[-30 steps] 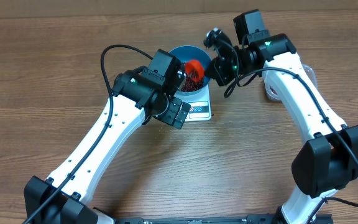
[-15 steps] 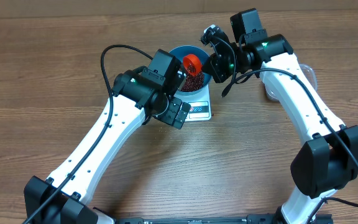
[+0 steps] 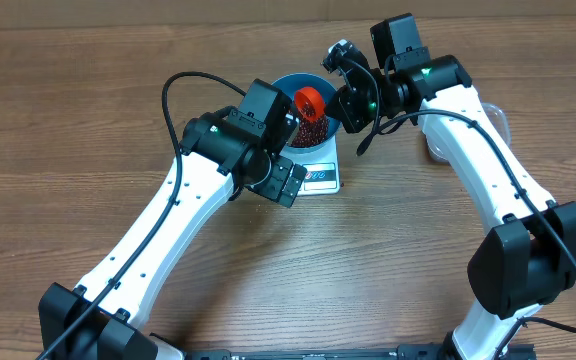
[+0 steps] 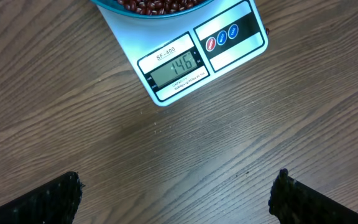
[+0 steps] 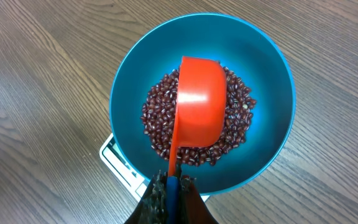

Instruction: Scoop item into bowl and weigh 150g on scale

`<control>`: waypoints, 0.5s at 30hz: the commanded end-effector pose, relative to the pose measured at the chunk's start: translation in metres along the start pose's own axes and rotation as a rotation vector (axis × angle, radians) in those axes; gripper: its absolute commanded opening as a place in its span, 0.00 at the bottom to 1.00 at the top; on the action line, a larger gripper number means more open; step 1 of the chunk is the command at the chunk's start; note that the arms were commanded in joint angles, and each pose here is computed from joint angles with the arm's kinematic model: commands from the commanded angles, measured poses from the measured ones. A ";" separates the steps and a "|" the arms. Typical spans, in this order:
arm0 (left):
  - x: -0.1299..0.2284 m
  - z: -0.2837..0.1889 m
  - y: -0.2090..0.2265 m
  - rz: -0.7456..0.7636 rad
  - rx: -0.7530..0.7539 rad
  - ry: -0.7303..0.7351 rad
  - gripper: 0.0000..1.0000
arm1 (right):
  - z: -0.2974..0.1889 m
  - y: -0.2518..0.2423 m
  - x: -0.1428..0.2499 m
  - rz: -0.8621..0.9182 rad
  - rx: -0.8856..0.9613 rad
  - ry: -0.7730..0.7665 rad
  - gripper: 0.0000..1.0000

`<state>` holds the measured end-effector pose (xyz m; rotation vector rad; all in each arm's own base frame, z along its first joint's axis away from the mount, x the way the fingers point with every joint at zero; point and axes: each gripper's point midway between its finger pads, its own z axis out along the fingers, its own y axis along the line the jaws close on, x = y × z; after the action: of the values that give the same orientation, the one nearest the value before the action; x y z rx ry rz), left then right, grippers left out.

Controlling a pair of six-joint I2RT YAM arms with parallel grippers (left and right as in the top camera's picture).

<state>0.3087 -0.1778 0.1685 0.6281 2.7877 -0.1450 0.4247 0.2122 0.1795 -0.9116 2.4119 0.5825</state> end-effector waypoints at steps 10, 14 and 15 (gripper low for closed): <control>-0.002 -0.006 0.000 0.017 -0.002 -0.018 1.00 | -0.004 0.012 0.000 -0.156 -0.046 0.006 0.04; -0.002 -0.006 0.000 0.017 -0.001 -0.018 1.00 | -0.004 -0.011 -0.012 0.001 0.080 -0.026 0.03; -0.002 -0.006 0.000 0.017 -0.002 -0.018 1.00 | -0.004 -0.010 -0.013 -0.002 0.073 -0.031 0.04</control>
<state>0.3086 -0.1777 0.1685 0.6282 2.7881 -0.1449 0.4301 0.2117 0.1807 -0.9553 2.3719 0.5357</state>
